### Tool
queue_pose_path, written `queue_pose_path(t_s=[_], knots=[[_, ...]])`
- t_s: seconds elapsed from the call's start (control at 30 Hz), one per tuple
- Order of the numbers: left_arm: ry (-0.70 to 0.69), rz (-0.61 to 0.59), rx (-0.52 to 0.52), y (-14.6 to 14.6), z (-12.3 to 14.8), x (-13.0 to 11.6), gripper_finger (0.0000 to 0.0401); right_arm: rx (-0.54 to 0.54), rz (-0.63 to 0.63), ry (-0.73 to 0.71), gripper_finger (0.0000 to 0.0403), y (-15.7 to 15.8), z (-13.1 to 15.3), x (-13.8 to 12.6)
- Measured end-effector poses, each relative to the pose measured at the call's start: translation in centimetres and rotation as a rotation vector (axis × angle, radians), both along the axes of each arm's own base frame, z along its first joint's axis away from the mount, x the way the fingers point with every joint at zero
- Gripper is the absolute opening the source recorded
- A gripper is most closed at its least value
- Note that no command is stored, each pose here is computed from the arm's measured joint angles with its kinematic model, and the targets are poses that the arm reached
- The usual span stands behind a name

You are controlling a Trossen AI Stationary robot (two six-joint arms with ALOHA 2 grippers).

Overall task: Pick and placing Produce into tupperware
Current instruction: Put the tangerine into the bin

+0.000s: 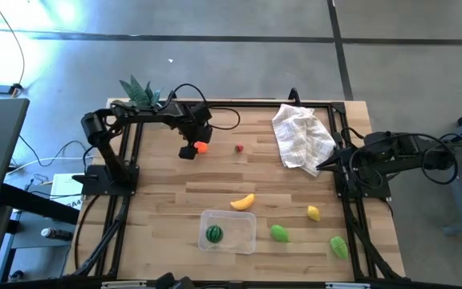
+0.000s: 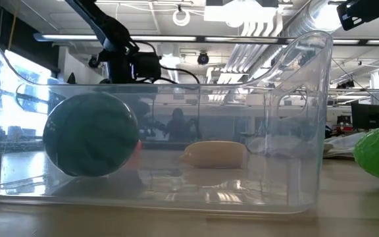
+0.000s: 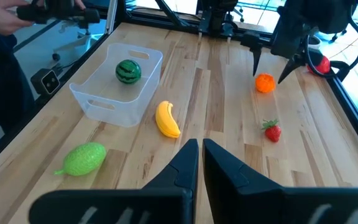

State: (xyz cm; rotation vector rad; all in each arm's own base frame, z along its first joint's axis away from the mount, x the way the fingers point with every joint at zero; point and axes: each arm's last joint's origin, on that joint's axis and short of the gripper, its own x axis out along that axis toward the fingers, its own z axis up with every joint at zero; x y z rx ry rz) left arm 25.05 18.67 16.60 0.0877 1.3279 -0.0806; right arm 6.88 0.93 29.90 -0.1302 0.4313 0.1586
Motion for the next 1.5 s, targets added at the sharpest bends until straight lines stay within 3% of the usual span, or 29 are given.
queue_pose_path(t_s=[0.57,1.17,1.5], knots=[[0.02,0.011,-0.042,0.4,-2.1,0.6,0.031,0.0,0.0,0.0,0.0016,0.0,0.0,0.0],[0.02,0.02,-0.039,0.5,-2.3,0.7,0.0309,0.0,0.0,0.0,0.0016,0.0,0.0,0.0],[0.011,0.041,-0.074,0.6,-3.0,0.9,0.0243,0.0,0.0,0.0,0.0016,0.0,0.0,0.0]])
